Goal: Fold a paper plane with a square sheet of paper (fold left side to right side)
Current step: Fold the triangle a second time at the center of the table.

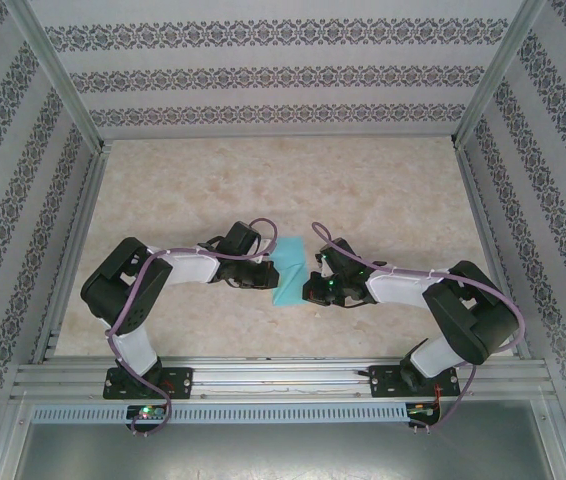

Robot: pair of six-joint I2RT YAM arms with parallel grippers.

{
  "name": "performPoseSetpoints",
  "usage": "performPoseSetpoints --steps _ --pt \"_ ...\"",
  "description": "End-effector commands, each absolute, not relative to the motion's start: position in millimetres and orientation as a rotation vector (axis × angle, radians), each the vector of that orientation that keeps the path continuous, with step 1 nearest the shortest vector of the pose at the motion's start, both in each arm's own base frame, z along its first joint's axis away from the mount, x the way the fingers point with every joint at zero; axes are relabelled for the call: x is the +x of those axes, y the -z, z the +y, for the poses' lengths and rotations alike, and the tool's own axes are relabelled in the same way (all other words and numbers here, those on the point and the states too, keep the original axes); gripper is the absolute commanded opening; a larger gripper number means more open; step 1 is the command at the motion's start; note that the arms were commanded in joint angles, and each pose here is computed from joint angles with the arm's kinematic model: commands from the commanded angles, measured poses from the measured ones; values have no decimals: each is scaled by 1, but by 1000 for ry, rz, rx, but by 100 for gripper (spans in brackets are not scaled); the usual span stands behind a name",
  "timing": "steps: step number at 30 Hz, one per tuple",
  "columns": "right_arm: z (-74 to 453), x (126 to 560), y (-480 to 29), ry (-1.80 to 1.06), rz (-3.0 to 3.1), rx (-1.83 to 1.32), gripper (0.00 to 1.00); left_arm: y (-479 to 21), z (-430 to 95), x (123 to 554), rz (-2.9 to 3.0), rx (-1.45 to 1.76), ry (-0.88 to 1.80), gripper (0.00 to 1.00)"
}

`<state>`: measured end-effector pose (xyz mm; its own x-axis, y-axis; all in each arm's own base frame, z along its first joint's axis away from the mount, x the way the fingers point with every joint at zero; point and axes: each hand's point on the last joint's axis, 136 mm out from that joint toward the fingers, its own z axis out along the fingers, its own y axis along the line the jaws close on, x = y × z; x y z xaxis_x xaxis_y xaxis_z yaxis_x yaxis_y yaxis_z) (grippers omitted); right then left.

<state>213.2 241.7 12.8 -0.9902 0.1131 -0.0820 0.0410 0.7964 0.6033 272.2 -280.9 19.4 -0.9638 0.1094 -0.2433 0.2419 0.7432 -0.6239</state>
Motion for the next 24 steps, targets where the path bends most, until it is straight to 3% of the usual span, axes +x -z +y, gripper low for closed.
performPoseSetpoints --steps 1,14,24 --pt "224 194 13 -814 2984 125 0 -14 -275 276 2776 278 991 9" --pt "229 197 7 -847 2967 111 0 -7 -267 274 2811 284 931 9" --pt "249 219 -46 -1064 2778 86 0 0 -265 272 2835 289 913 9"
